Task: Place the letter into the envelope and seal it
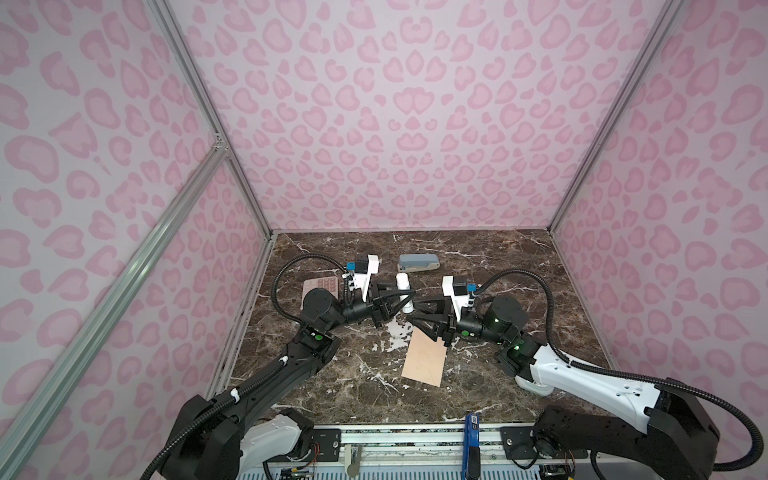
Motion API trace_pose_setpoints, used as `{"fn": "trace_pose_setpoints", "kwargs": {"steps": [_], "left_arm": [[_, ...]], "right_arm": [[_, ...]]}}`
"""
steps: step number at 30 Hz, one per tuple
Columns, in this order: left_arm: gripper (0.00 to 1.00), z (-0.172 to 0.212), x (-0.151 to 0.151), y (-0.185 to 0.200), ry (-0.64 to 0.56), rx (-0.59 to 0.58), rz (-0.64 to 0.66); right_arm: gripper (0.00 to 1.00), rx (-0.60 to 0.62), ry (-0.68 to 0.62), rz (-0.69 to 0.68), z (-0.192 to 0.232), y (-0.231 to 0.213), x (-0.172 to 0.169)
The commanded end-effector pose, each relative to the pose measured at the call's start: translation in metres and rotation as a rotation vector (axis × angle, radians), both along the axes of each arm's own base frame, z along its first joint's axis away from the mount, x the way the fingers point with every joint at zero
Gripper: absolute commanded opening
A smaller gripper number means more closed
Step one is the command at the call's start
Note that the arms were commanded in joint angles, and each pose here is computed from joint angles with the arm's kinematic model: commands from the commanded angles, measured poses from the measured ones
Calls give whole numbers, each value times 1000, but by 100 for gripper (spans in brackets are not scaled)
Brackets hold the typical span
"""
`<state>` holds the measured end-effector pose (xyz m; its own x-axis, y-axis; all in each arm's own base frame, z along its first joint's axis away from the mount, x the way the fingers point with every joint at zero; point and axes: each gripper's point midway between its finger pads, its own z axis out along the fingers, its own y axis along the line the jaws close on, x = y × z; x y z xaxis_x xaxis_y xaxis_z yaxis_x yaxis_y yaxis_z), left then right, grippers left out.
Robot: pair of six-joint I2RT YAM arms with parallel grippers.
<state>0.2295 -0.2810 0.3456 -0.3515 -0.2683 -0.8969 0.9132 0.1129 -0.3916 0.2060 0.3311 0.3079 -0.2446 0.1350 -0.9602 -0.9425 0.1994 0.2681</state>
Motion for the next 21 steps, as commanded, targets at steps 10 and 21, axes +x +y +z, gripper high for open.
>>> {"fn": "trace_pose_setpoints", "kwargs": {"steps": [10,21], "left_arm": [[4,8,-7,-3,-44,-25,-27],[4,6,-4,-3,-32,-17,-6]], "right_arm": [[34,32,-30,41,9,7,-4],[19,13,-37,-12,7,4,3]]}}
